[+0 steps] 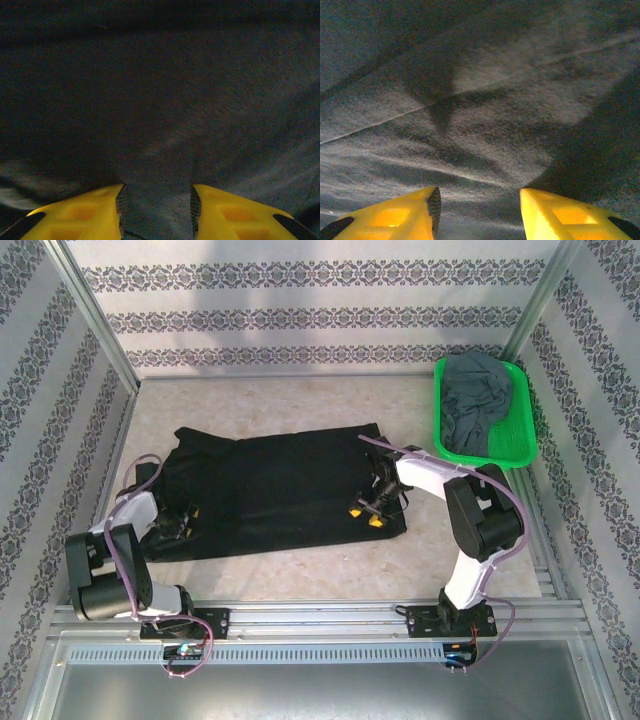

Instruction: Fold and stack the t-shirts

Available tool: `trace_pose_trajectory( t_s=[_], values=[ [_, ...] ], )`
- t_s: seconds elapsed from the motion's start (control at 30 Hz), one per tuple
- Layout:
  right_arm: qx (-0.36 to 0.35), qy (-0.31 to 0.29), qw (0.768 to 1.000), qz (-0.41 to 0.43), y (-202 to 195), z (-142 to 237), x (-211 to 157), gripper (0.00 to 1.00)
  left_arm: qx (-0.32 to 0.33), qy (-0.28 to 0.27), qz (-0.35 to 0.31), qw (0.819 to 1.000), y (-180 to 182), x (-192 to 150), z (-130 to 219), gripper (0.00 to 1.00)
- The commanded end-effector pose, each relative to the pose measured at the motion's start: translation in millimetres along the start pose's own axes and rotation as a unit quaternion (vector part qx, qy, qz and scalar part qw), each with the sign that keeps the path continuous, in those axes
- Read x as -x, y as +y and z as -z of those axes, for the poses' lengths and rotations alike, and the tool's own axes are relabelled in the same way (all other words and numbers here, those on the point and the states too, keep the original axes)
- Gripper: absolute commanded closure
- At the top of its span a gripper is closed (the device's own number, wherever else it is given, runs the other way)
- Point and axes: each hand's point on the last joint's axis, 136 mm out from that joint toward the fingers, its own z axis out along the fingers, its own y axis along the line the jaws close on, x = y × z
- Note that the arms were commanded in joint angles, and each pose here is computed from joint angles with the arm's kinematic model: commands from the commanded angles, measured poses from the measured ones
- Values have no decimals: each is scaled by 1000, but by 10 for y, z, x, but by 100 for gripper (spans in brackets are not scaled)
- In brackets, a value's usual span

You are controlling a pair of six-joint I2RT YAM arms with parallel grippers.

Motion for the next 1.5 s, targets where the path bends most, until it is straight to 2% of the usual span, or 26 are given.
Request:
trace_pose_trajectory(
  t_s=[0.0,0.13,0.3,0.47,0.63,0.83,1.1,1.3,1.47],
  values=[
    [-34,4,999,-22,-197,51,-187,50,24,-26,3,999,165,69,155,58],
    [76,-61,994,45,389,357,38,44,-69,-65,-7,995,-457,321,345,50],
    [138,-129,974,126,957,812,436,42,-150,-87,-69,982,-1364,756,527,49],
    [176,-166,962,123,1141,1077,950,42,-177,-93,-121,972,-2015,1257,414,49],
    [188,-174,959,123,1218,1170,1252,42,-166,-97,-179,965,-2382,1616,108,48],
    [192,-177,960,105,1219,1174,1389,42,-140,-87,-210,964,-2506,1822,-221,48],
    [201,-170,960,91,1274,1115,1481,42,-110,-52,-209,970,-2299,1678,-536,51],
    [202,-165,961,90,1324,1063,1535,42,-115,-32,-211,970,-2256,1508,-651,61],
    [190,-168,964,86,1281,1033,1573,42,-114,-42,-212,970,-2282,1538,-574,74]
  ],
)
